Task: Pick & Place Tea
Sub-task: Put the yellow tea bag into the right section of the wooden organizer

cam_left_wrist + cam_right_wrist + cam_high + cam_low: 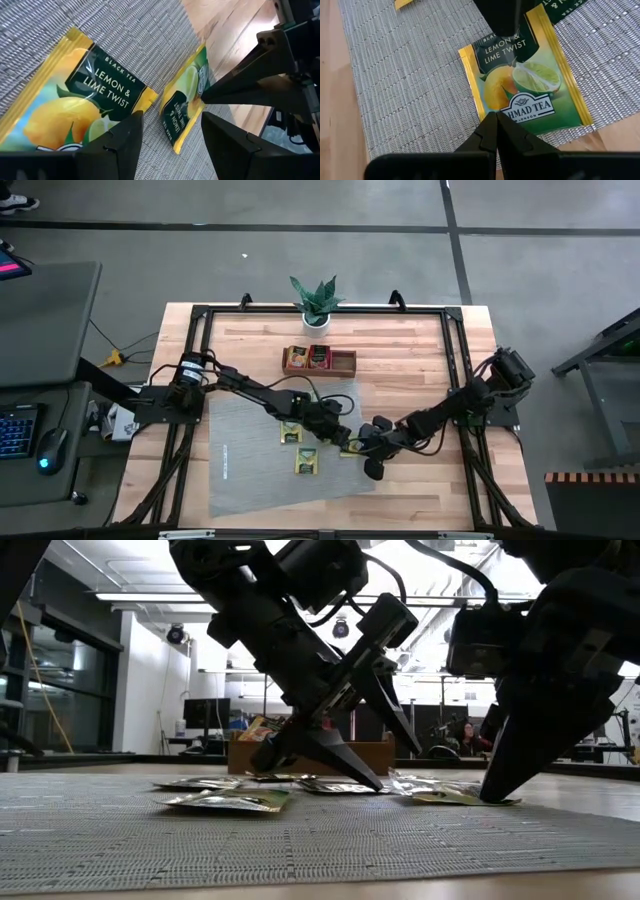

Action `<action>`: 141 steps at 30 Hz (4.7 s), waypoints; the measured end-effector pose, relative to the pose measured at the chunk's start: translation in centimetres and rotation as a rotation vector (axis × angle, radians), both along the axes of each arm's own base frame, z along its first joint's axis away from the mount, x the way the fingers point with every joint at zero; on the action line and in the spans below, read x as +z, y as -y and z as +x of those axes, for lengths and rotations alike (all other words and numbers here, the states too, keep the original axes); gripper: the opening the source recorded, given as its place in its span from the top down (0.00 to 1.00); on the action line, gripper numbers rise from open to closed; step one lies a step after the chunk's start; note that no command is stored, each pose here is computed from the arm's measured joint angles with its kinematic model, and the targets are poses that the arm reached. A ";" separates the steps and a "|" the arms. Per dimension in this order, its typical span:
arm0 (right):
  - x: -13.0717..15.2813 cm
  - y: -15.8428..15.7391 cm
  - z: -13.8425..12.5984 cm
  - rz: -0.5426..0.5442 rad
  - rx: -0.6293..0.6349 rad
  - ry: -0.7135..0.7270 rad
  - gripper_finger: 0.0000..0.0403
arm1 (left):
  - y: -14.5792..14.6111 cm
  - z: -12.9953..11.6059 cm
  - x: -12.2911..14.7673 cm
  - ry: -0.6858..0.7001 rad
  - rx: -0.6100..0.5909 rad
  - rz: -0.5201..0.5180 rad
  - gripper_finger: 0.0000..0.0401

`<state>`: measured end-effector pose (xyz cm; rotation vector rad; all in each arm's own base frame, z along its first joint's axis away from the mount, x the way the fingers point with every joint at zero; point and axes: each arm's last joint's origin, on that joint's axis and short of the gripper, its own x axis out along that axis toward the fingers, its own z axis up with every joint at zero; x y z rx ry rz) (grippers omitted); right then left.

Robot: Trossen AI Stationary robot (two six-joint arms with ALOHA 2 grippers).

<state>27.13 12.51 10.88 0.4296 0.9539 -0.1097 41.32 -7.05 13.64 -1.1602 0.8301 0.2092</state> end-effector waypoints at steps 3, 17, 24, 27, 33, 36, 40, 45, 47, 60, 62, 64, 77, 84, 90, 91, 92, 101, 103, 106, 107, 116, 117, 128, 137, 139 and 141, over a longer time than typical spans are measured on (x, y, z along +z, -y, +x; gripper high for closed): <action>0.0 0.2 0.1 0.006 -0.006 0.003 1.00 | 0.0 0.0 0.0 0.000 0.000 0.000 0.50; 0.3 1.2 1.1 0.035 -0.021 0.057 1.00 | 0.0 0.0 0.0 -0.002 0.005 -0.004 0.50; 0.3 1.3 1.1 0.041 -0.017 0.055 1.00 | -0.2 -0.1 -0.2 -0.023 0.031 0.030 0.61; 0.3 1.3 1.1 0.041 -0.017 0.055 1.00 | -0.2 -0.1 -0.2 -0.022 0.029 0.035 0.71; 0.4 1.2 1.1 0.043 -0.017 0.056 1.00 | -0.2 -0.3 -0.3 -0.035 0.006 0.059 0.97; 0.4 1.2 1.1 0.045 -0.016 0.056 1.00 | -0.2 -0.3 -0.4 -0.035 -0.008 0.069 0.97; 0.4 1.2 1.1 0.048 -0.014 0.055 1.00 | -0.2 -0.3 -0.4 -0.033 -0.020 0.074 0.99; 0.4 1.2 1.1 0.057 -0.005 0.052 1.00 | -0.2 -0.3 -0.4 -0.024 -0.042 0.098 1.00; 0.4 1.1 1.1 0.063 -0.002 0.050 1.00 | -0.2 -0.3 -0.4 -0.023 -0.047 0.102 1.00; 1.9 1.2 0.9 0.096 -0.008 0.076 1.00 | -0.3 -0.5 1.6 0.029 -0.053 0.125 1.00; 2.3 1.2 0.8 0.094 -0.012 0.092 1.00 | -0.4 -0.7 2.1 0.028 -0.050 0.140 1.00; 2.6 1.3 0.8 0.090 -0.019 0.097 1.00 | -0.4 -1.0 2.7 0.033 -0.054 0.151 1.00; 3.5 -1.4 -0.6 0.193 0.054 0.090 1.00 | -2.0 -4.0 8.9 -0.113 -0.211 0.362 1.00; 3.9 -2.0 -0.9 0.205 0.077 0.103 1.00 | -4.1 -3.0 17.1 -0.086 -0.416 0.629 1.00; 3.8 -2.0 -0.9 0.200 0.076 0.098 1.00 | -8.4 -2.4 21.7 -0.142 -0.455 0.719 1.00; 3.8 -2.0 -0.9 0.200 0.076 0.098 1.00 | -9.2 -2.3 22.1 -0.158 -0.464 0.731 1.00; 3.8 -2.0 -0.9 0.199 0.076 0.098 1.00 | -9.9 -2.4 22.5 -0.179 -0.476 0.739 1.00; 3.6 -3.0 -1.9 0.185 0.085 0.061 1.00 | -15.0 -1.1 23.1 -0.254 -0.561 0.828 1.00; 3.4 -3.5 -2.4 0.169 0.060 0.052 1.00 | -15.6 -1.5 22.7 -0.309 -0.610 0.833 1.00; 3.3 -4.2 -3.2 0.138 0.021 0.039 1.00 | -16.3 -0.1 21.4 -0.325 -0.651 0.911 1.00; 3.3 -4.3 -3.4 0.133 0.010 0.039 1.00 | -16.7 -0.2 20.7 -0.375 -0.686 0.907 1.00; 3.1 -4.9 -4.1 0.131 -0.024 0.023 1.00 | -17.4 3.0 16.5 -0.447 -0.822 1.067 1.00; 3.1 -4.9 -4.1 0.129 -0.031 0.020 1.00 | -17.5 3.3 16.3 -0.442 -0.821 1.089 1.00; 3.0 -5.3 -4.7 0.123 -0.066 0.008 1.00 | -17.8 4.4 15.2 -0.435 -0.905 1.163 1.00; 2.9 -5.2 -4.8 0.122 -0.090 0.002 1.00 | -19.0 4.2 15.6 -0.421 -0.852 1.159 1.00; 2.9 -5.2 -4.8 0.121 -0.092 0.004 1.00 | -19.4 4.0 15.5 -0.428 -0.843 1.142 1.00; 2.9 -5.2 -4.8 0.119 -0.094 0.006 1.00 | -19.9 3.8 15.5 -0.431 -0.835 1.126 1.00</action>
